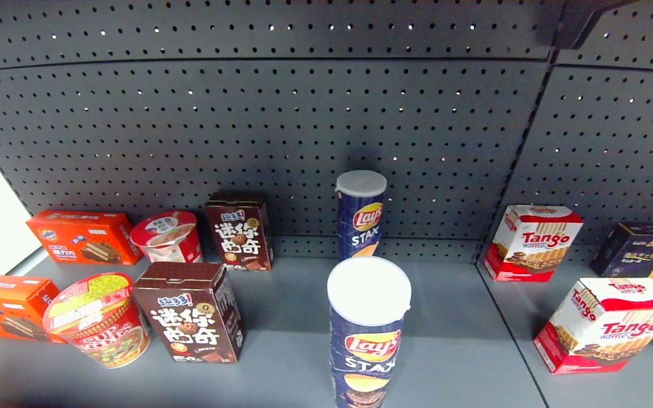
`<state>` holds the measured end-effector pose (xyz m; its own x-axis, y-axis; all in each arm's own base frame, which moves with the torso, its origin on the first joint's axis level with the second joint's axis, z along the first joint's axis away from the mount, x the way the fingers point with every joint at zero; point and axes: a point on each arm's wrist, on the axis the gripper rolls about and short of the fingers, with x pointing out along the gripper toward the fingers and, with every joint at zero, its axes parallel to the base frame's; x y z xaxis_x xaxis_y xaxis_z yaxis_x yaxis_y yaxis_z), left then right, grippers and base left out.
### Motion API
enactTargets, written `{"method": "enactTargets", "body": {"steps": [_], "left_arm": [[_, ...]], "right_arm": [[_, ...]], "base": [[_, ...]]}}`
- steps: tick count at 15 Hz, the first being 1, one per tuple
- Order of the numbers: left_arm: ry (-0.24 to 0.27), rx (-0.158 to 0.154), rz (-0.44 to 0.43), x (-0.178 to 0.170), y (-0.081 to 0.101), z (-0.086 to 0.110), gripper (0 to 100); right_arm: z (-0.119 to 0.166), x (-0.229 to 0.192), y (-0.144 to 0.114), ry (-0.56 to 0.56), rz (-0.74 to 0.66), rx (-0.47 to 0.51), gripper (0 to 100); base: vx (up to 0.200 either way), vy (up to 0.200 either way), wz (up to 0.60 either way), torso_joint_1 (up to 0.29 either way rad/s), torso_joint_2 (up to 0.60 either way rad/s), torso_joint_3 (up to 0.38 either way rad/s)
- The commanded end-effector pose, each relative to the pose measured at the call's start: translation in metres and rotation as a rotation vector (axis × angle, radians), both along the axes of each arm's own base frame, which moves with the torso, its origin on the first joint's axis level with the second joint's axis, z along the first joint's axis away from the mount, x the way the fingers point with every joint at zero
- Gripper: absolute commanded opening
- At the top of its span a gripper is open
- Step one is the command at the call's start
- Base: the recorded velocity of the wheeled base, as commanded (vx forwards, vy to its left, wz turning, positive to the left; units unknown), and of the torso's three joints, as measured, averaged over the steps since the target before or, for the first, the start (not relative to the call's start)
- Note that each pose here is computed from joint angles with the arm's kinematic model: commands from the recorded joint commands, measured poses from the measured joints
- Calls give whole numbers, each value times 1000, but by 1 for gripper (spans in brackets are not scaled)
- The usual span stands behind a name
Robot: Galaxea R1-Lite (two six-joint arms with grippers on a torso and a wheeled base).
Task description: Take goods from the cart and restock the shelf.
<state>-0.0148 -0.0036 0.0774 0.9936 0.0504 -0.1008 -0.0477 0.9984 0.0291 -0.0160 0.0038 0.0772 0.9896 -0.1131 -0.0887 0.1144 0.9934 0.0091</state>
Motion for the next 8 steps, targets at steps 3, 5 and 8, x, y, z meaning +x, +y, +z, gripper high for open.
{"method": "enactTargets", "body": {"steps": [3, 5, 8], "left_arm": [[2, 3, -1, 0, 0, 0, 100], [2, 3, -2, 0, 0, 0, 100], [2, 4, 1, 0, 0, 0, 100]], "right_arm": [[0, 0, 0, 2, 1, 0, 100], [0, 0, 0, 2, 1, 0, 100], [0, 0, 0, 2, 1, 0, 100]], "base": [[0, 0, 0, 0, 0, 0], [0, 0, 0, 0, 0, 0], [0, 67, 0, 1, -2, -1]]}}
